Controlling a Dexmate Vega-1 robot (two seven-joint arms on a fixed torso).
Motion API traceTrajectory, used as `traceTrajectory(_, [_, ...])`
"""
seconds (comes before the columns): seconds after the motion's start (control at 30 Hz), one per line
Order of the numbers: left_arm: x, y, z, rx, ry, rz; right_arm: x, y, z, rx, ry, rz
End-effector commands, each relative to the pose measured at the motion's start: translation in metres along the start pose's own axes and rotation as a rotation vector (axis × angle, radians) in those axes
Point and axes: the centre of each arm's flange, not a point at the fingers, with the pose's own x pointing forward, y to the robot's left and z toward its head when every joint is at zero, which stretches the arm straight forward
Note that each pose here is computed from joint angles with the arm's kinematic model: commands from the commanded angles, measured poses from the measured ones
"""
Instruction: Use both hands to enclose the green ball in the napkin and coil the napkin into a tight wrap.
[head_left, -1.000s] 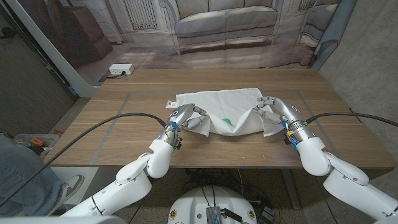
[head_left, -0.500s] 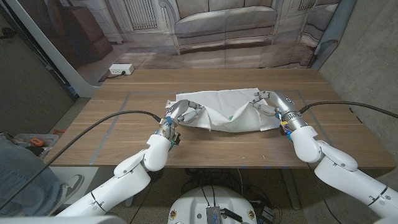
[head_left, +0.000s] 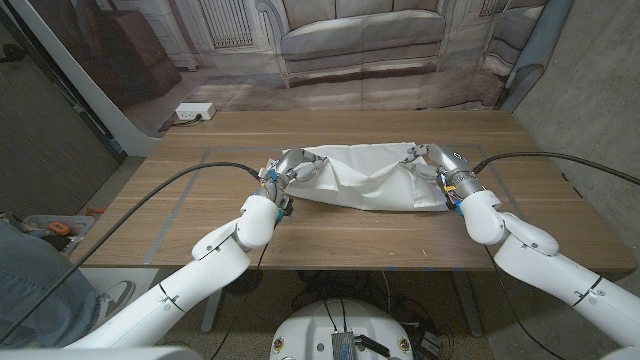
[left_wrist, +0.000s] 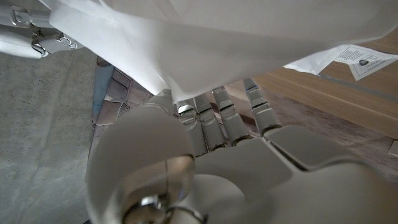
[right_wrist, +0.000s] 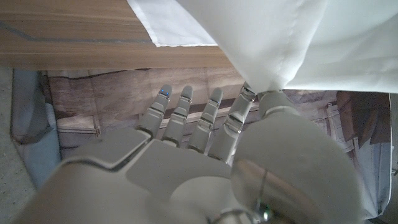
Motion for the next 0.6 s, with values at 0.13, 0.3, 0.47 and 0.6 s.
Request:
traceTrajectory(0.13, [0.025,0.010,0.013,0.152,0.117,0.098,0.039,0.007,-0.006,-0.021,0.060,0.058])
traceTrajectory(0.3, [0.029,0.012,0.019,0.293,0.130,0.167,0.048,0.007,-0.007,-0.021,0.073,0.061])
traceTrajectory(0.47, [0.032,0.011,0.020,0.363,0.134,0.177,0.054,0.010,-0.008,-0.031,0.083,0.071])
traceTrajectory(0.6, [0.033,0.009,0.020,0.398,0.136,0.179,0.058,0.015,-0.010,-0.043,0.095,0.089])
